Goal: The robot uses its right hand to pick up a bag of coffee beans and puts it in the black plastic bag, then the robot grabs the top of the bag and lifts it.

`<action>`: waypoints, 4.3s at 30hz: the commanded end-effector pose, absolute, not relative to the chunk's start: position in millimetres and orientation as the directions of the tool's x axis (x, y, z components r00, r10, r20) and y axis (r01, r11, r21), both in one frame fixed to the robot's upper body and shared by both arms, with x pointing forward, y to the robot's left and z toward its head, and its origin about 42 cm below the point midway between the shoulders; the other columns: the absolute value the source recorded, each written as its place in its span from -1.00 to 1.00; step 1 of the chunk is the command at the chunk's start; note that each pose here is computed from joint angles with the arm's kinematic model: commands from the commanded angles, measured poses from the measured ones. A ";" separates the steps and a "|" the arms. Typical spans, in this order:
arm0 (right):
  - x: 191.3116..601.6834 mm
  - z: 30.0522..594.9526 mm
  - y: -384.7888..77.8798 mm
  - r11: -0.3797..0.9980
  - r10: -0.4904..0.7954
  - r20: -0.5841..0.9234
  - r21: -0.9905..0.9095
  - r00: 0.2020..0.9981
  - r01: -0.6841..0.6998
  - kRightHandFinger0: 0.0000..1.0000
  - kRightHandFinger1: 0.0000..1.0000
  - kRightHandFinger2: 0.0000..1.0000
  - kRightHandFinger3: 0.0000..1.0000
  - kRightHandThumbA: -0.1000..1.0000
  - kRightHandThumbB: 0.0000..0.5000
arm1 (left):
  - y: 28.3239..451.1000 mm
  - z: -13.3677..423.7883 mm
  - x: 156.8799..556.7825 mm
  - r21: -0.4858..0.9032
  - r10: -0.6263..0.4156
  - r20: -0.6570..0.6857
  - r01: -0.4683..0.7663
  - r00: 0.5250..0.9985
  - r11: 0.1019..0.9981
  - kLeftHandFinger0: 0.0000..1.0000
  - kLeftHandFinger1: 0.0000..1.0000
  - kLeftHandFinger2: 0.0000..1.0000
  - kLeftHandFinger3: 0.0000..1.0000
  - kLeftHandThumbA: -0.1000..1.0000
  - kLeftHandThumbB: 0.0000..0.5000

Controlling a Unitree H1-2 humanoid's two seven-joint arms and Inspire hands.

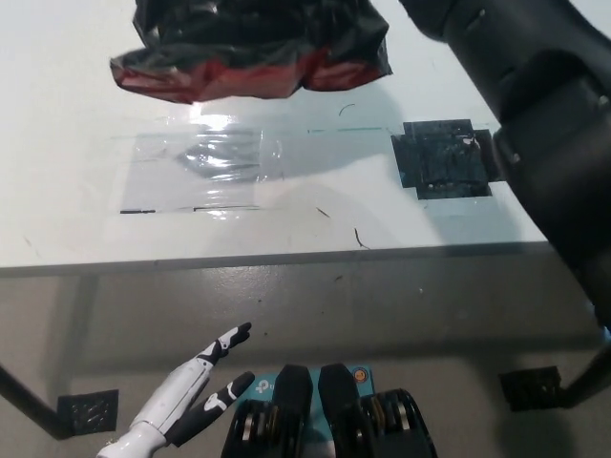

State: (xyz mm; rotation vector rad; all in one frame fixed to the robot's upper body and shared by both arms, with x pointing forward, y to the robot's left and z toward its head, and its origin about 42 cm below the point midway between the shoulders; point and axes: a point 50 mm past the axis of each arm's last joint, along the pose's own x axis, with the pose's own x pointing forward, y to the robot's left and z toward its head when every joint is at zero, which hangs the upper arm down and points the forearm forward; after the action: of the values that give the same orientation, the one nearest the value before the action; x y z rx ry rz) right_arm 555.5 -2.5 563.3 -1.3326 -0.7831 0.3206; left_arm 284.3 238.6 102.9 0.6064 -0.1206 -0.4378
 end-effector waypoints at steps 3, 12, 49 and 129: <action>523.3 663.1 -5.0 0.373 0.590 0.530 -0.848 0.610 0.376 -1.00 -0.31 0.51 0.65 -1.00 -0.34 | 239.8 108.3 282.4 0.588 -0.448 -0.010 0.368 0.894 0.721 1.00 1.00 1.00 1.00 1.00 -0.16; 520.8 664.3 2.1 0.375 0.585 0.534 -0.846 0.610 0.379 -1.00 -0.33 0.50 0.57 -1.00 -0.29 | 238.0 106.5 280.1 0.591 -0.447 -0.027 0.375 0.894 0.715 1.00 1.00 1.00 1.00 1.00 -0.12; 534.0 574.9 46.7 0.395 0.580 0.441 -0.888 0.685 0.237 -1.00 -0.45 0.45 0.47 -1.00 -0.24 | 224.0 105.9 269.1 0.664 -0.478 -0.053 0.388 0.877 0.639 1.00 1.00 1.00 1.00 1.00 -0.25; 322.8 673.6 -258.7 0.678 0.702 0.612 -0.730 0.366 -0.080 1.00 1.00 1.00 1.00 1.00 0.58 | 248.8 124.3 313.7 0.615 -0.418 0.002 0.329 0.908 0.717 1.00 1.00 1.00 1.00 1.00 -0.27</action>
State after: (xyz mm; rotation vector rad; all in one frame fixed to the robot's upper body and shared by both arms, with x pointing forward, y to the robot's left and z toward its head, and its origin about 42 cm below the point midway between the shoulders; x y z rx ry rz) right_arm 536.5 -120.4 640.7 -0.3629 -0.3810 0.8317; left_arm 283.0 220.4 96.0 0.7425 -0.0654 -0.5263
